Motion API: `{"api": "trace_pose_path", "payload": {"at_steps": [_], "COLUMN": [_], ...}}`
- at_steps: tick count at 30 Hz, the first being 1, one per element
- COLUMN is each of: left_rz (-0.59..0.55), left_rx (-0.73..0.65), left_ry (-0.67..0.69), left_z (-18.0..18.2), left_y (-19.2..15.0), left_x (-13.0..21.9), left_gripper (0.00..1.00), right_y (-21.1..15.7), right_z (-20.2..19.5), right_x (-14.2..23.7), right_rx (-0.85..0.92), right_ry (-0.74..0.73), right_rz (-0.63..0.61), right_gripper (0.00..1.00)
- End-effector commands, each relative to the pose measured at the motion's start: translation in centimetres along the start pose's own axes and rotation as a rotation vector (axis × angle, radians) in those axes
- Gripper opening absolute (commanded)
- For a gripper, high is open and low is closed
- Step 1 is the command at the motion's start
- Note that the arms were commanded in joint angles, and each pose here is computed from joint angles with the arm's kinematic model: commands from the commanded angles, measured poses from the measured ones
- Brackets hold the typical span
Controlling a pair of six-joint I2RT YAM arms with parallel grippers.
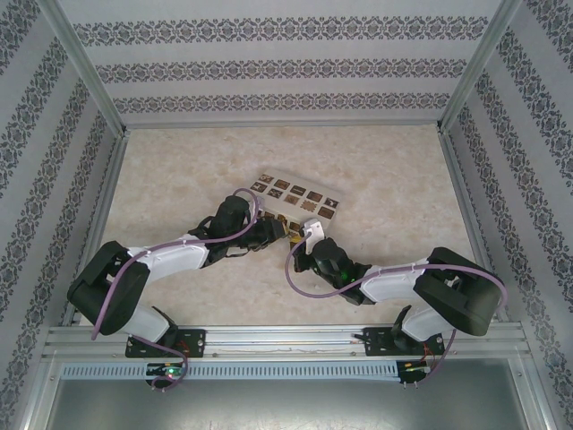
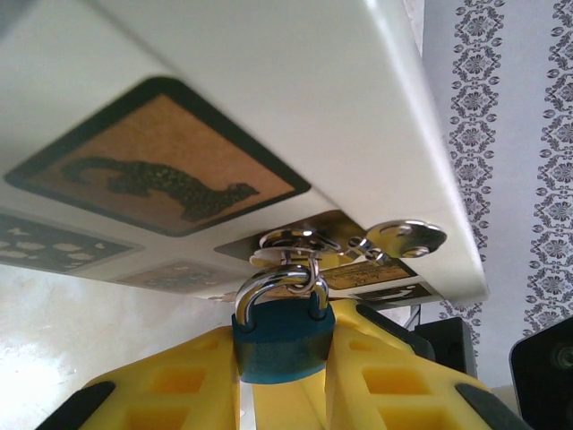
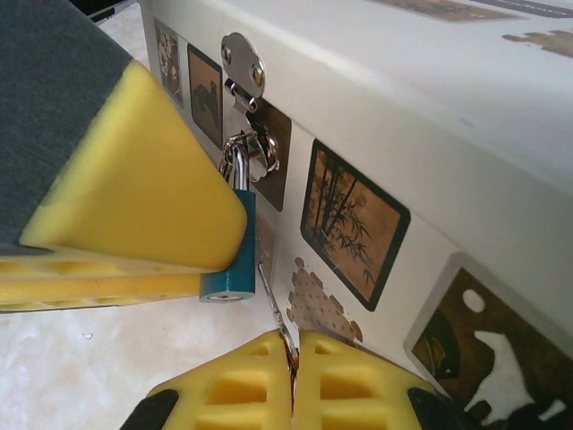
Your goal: Unlock the padlock with the key
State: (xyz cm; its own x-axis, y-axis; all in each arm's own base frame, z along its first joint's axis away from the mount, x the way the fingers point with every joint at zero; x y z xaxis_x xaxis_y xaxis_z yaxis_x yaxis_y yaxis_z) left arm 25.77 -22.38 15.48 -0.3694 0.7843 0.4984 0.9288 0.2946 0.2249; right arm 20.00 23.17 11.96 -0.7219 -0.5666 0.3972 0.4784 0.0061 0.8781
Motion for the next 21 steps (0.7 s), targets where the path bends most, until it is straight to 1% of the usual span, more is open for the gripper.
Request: {"api": "trace_pose_path", "payload": {"at_steps": [1,5,7,11,16,21], "left_rz": [-0.002,-0.016,-0.023,-0.033,-0.033,-0.028], "left_rx": [-0.038,-0.039,-0.038,-0.039,-0.039,-0.039], "left_ry": [-0.089,-0.093,-0.094,-0.092,-0.092,-0.091], "left_z": [-2.0,-2.0,-2.0,-2.0,-1.9,-1.8], "left_y": [0.3,0.5,0.6,0.7,0.9,0.8], "left_x": [-0.3,-0.5,-0.6,-0.8,-1.0,-1.2], "left_gripper": [0.26,0.26,0.26,0.26,0.26,0.26], "right_y": [0.6,0.4,-0.9,-1.8,-1.6,-0.6], "right_z": [-0.3,-0.4,-1.1,-1.5,-1.1,-0.2], "right_x": [0.0,0.5,1.1,1.8,2.1,1.9], "right_rx": [-0.029,-0.048,-0.047,-0.062,-0.075,-0.077], "right_ry": [-0.006,-0.003,-0.021,-0.023,0.028,0.084], "right_rz": [-0.026,-0.017,0.029,0.054,0.059,0.036], "right_gripper": [0.0,0.0,0.0,0.0,0.0,0.0]}}
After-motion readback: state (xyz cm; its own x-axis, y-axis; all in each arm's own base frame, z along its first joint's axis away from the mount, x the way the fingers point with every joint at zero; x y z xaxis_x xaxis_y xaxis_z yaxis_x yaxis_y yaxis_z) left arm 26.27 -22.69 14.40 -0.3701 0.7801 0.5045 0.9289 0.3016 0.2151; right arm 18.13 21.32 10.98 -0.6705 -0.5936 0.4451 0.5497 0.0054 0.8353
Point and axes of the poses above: each hand's point on the last joint's axis, 136 mm out from that joint toward the fingers, its own x axis back along the fingers, its own z axis along the line the jaws close on, y = z × x, the point moved 8 cm from there along x, back along the fingers, and after that the axes turned 2 degrees about -x, right-handed, at the moved point
